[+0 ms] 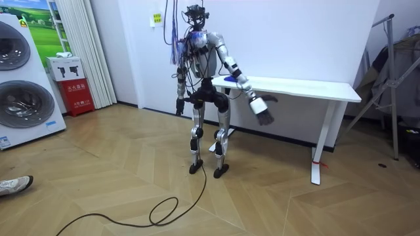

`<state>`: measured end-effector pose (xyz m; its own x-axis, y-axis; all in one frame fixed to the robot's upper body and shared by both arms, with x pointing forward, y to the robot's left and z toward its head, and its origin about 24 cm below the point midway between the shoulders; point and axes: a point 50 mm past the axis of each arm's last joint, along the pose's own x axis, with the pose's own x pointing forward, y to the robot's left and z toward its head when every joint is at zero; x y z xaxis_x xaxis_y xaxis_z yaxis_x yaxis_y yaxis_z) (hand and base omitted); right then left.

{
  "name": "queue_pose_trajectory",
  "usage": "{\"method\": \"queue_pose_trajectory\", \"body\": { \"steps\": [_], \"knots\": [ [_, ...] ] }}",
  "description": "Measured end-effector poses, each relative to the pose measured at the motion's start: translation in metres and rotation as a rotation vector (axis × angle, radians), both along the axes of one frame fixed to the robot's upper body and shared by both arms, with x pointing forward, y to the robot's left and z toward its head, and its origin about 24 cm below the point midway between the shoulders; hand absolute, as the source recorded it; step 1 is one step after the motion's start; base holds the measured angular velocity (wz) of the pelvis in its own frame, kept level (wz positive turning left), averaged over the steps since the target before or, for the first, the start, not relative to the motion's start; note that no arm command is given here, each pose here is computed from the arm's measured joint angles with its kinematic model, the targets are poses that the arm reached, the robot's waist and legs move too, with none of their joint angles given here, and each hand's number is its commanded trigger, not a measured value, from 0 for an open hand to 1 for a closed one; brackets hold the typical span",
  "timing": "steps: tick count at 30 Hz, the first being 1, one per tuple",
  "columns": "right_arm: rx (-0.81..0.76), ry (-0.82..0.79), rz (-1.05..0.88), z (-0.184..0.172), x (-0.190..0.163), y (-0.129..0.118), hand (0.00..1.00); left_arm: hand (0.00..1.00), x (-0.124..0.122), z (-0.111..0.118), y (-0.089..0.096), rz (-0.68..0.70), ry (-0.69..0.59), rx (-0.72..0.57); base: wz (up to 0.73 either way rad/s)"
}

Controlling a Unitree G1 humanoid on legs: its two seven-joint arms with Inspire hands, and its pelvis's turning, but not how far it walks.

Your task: Wipe table

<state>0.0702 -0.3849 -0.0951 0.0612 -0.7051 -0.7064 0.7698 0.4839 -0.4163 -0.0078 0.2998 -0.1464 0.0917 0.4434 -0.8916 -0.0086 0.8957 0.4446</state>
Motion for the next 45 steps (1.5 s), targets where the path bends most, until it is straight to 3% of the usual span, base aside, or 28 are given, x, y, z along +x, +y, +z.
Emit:
{"method": "queue_pose_trajectory", "body": {
  "steps": [4,8,12,21,24,33,45],
  "knots": [
    [-0.235,-0.089,0.193,0.038,0.059,-0.011,0.00,0.00,0.004,0.000,-0.001,-0.028,-0.006,-0.002,-0.04],
    [-0.536,-0.193,0.456,0.091,0.122,0.003,0.00,0.00,0.010,-0.002,-0.009,-0.077,-0.020,-0.016,-0.04],
    [-0.875,-0.289,0.751,0.146,0.170,0.043,0.00,0.00,0.021,-0.003,-0.014,-0.137,-0.034,-0.023,-0.01],
    [-1.310,-0.563,1.094,0.221,0.222,0.140,0.00,0.00,0.029,-0.009,-0.032,-0.233,-0.030,-0.077,0.13],
    [-1.352,-0.567,1.235,0.221,0.229,0.166,0.00,0.00,0.029,-0.010,-0.035,-0.261,-0.019,-0.087,0.16],
    [-1.417,-0.422,1.580,0.192,0.228,0.213,0.00,0.00,0.035,-0.009,-0.035,-0.278,-0.030,-0.096,0.13],
    [-1.188,-0.085,1.893,0.118,0.211,0.221,0.00,0.00,0.050,-0.007,-0.037,-0.344,-0.055,-0.100,0.05]
  ]
}}
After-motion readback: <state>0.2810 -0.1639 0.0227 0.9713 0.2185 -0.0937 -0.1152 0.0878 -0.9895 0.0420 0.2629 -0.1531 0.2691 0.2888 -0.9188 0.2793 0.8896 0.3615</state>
